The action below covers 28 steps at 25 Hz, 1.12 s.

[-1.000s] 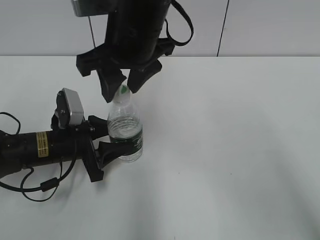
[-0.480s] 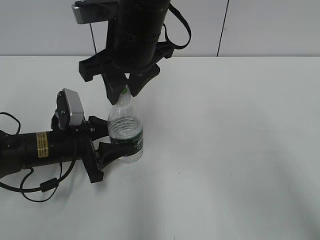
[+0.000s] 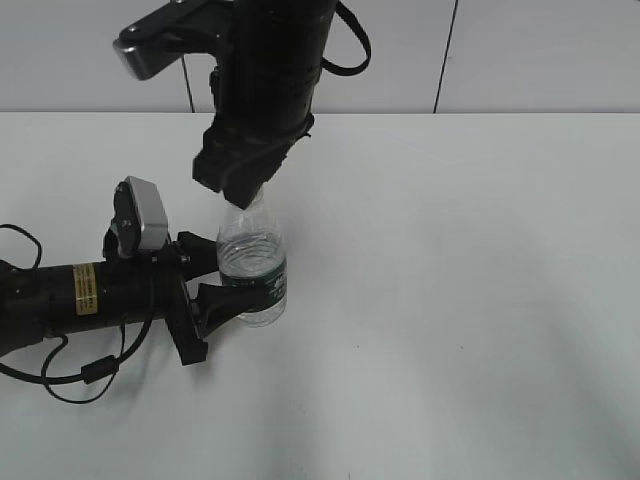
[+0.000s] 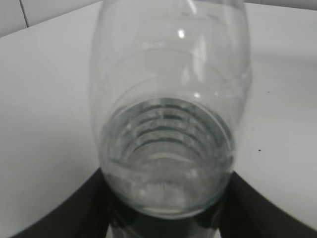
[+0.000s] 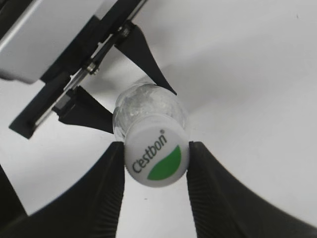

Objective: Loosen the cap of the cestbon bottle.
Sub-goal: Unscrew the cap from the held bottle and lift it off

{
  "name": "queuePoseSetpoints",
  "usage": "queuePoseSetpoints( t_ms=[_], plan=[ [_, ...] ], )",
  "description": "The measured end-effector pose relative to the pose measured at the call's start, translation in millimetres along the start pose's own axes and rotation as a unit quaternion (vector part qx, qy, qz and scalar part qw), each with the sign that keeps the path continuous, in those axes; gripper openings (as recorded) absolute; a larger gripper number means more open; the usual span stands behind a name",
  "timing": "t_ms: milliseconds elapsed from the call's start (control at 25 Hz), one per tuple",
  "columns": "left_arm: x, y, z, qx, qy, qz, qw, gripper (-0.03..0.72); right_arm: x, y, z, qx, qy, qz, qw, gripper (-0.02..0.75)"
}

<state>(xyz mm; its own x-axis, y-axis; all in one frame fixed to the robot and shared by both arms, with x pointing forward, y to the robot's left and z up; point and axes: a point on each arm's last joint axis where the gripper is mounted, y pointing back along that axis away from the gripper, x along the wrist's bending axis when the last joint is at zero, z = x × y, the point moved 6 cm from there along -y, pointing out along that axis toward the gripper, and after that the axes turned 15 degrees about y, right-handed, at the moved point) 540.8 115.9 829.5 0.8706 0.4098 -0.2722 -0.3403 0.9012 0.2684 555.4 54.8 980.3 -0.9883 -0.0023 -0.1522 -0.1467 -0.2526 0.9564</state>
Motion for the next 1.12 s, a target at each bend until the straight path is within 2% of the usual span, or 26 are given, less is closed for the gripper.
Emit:
queuePoseSetpoints(
  t_ms=[120,280,440,560,680,920,1040,1120],
  plan=[
    [0.0,0,0,0.001,0.000,0.000,1.000,0.372,0,1,1,-0.004,0.150,0.001,0.989,0.301],
    [-0.1,0,0,0.001,-0.001,0.000,1.000,0.372,1,2,3,-0.010,0.314,0.001,0.949,0.301],
    [-0.1,0,0,0.001,-0.001,0.000,1.000,0.372,1,2,4,-0.011,0.417,-0.002,0.909,0.301],
    [0.0,0,0,0.001,-0.001,0.000,1.000,0.372,0,3,4,-0.011,0.462,-0.005,0.887,0.300],
    [0.0,0,0,0.001,-0.001,0.000,1.000,0.372,0,5,6,-0.016,0.472,-0.007,0.881,0.300],
    [-0.1,0,0,0.001,-0.001,0.000,1.000,0.372,4,18,12,-0.039,0.467,-0.013,0.883,0.298],
    [-0.2,0,0,0.001,-0.001,-0.001,1.000,0.372,4,34,16,-0.052,0.451,-0.027,0.890,0.298],
    [-0.2,0,0,0.001,-0.001,-0.001,1.000,0.372,5,41,17,-0.058,0.425,-0.031,0.903,0.298]
  ],
)
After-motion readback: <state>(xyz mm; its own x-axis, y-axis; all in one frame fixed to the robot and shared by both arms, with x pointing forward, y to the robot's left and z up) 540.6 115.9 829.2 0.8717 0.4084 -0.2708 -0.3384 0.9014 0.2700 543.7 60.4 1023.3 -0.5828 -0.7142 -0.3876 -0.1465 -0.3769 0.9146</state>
